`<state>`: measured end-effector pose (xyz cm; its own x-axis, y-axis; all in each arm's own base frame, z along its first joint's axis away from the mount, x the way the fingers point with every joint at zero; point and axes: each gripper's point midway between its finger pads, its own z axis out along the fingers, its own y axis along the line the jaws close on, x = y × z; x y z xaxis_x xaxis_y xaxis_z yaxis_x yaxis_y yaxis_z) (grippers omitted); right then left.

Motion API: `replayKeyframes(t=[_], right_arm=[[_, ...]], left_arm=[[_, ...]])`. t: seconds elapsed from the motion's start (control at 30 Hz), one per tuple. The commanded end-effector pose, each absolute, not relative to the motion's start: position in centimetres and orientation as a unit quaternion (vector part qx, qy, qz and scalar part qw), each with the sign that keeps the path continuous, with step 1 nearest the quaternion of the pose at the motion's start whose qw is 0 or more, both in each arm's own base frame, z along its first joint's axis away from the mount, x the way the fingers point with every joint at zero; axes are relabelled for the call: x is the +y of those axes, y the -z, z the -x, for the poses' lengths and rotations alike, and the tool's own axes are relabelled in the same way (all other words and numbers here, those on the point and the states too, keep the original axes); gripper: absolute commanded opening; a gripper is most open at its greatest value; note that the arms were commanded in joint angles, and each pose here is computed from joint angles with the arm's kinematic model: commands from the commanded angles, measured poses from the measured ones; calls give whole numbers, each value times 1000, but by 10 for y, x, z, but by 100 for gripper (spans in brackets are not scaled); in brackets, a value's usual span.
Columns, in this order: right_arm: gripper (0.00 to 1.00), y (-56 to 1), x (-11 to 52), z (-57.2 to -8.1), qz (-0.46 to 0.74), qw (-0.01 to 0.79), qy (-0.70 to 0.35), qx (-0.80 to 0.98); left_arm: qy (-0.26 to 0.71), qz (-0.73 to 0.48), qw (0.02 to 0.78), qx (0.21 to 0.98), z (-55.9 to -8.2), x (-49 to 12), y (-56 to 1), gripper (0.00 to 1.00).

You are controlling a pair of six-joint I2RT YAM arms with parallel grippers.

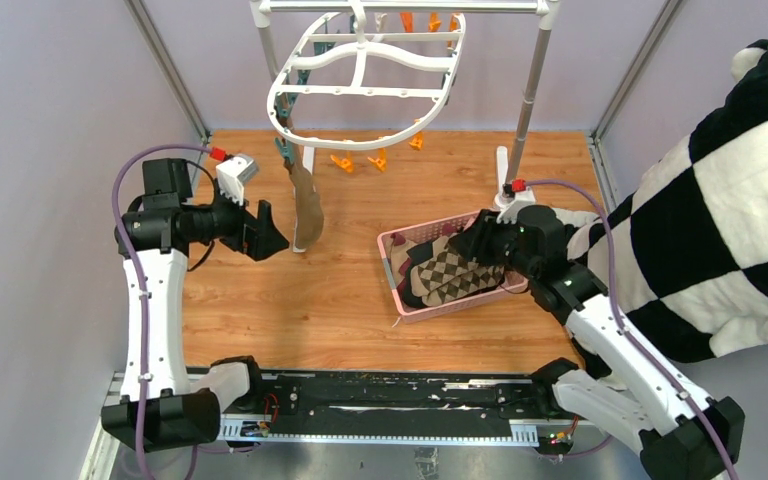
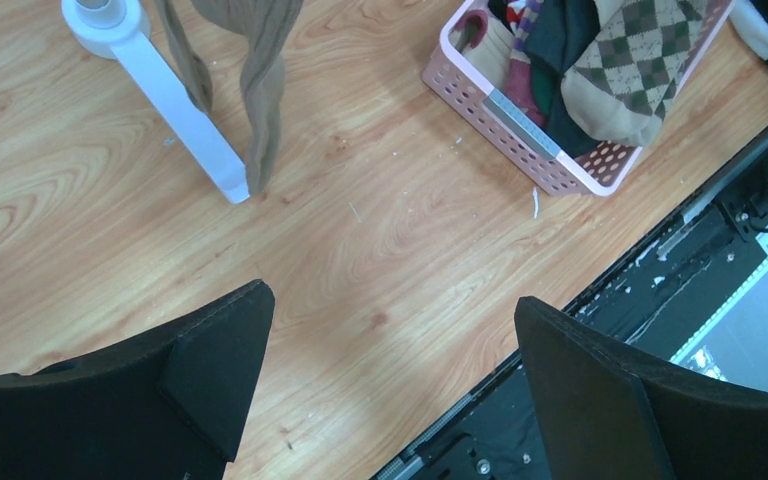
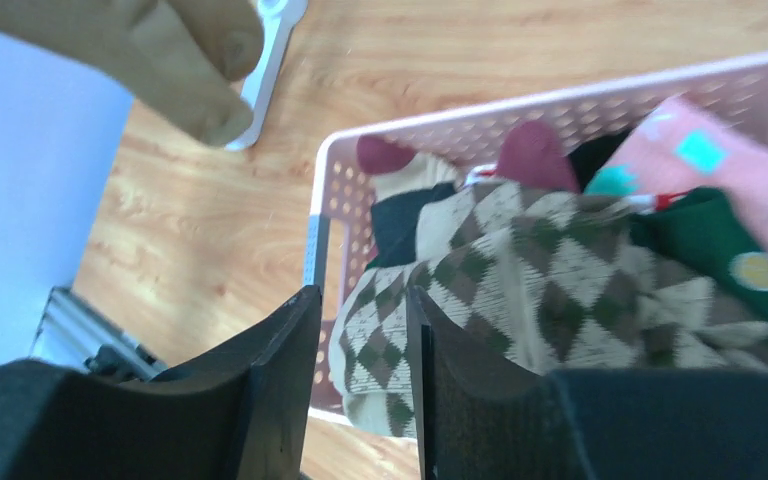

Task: Remove the socks clipped to the hanger
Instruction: Place the sock in the bin, then remove the sock from the hanger.

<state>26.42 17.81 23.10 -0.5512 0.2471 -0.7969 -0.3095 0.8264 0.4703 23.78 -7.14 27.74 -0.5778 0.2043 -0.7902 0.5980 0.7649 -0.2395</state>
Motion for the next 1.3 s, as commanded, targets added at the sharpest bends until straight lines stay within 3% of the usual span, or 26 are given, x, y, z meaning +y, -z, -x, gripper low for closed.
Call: replayKeyframes(t=[0.0, 0.33, 0.43, 0.6, 0.77, 1.0, 1.27], right_arm=[[41, -186, 209, -253, 18, 393, -375, 840], [49, -64, 146, -276, -84, 374, -177, 906], [52, -86, 139, -273, -71, 405, -151, 899], [63, -185, 159, -270, -8, 522, -131, 843], [73, -243, 232, -256, 94, 579, -140, 797], [86, -265, 369, -265, 225, 605, -178, 743], [93, -264, 461, -312, 219, 660, -123, 708]], left_arm=[[263, -208, 394, 855, -243, -67, -278, 100], [253, -151, 399, 869, -252, -39, -274, 100], [242, -139, 393, 876, -254, -30, -267, 100], [238, -131, 388, 881, -257, -22, -260, 100], [229, -126, 382, 886, -257, -15, -253, 100], [204, -102, 363, 903, -254, 6, -243, 100], [210, -97, 356, 905, -245, 19, -238, 100]])
